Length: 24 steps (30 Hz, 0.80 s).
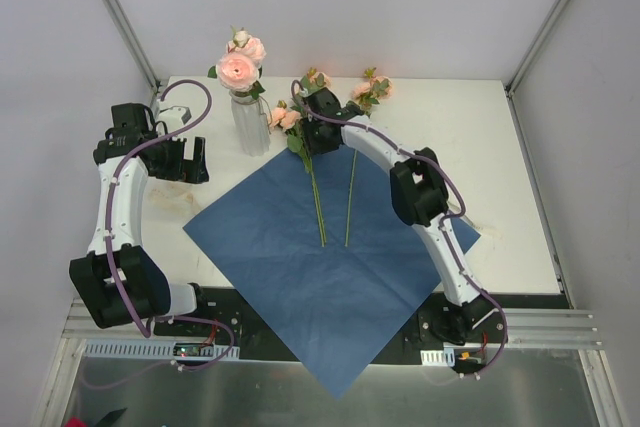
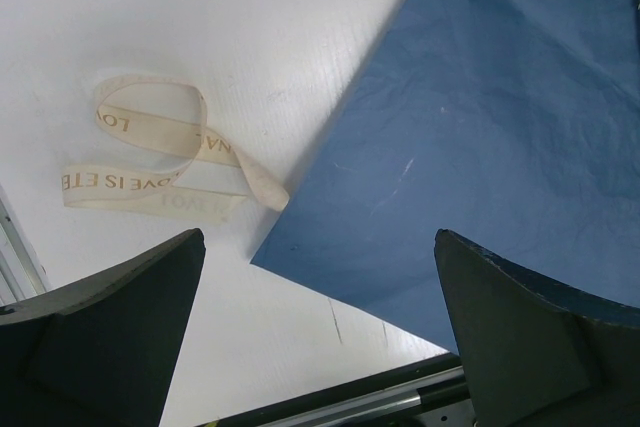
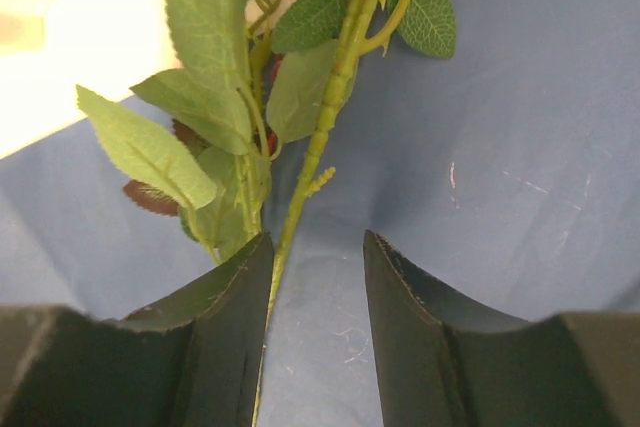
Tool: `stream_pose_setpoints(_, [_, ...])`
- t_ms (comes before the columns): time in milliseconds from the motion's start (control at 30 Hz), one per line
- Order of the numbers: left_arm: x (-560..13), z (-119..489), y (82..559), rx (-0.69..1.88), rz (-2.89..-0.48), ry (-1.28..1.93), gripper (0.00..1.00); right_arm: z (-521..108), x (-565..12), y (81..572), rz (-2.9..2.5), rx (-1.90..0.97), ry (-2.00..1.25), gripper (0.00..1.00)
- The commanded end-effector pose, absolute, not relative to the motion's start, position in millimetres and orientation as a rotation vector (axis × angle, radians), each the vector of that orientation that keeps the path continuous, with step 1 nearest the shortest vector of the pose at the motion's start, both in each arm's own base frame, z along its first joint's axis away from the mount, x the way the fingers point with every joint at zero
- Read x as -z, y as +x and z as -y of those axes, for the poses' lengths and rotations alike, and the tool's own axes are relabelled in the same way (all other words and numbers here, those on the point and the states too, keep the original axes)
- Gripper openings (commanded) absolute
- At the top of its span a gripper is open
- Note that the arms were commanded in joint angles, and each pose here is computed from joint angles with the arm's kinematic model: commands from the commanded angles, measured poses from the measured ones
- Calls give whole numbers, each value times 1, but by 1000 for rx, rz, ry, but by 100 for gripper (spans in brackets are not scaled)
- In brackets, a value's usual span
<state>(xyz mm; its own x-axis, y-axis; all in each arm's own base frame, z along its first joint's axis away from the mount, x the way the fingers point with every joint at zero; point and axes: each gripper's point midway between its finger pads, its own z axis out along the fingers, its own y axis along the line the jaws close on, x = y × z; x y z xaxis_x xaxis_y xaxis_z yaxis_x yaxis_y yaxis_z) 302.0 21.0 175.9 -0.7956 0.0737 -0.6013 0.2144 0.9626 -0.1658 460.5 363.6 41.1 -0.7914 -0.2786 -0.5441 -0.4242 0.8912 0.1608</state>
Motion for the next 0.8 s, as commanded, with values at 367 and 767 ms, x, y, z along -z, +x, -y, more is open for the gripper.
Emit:
stream_pose_setpoints(367, [-182, -27, 311, 272, -2455, 233, 99, -352, -44, 462, -2541, -222, -404, 13])
stream_pose_setpoints(767, [-182, -30, 305, 239, -2445, 259, 99, -326, -70, 434, -2493, -137, -366, 1])
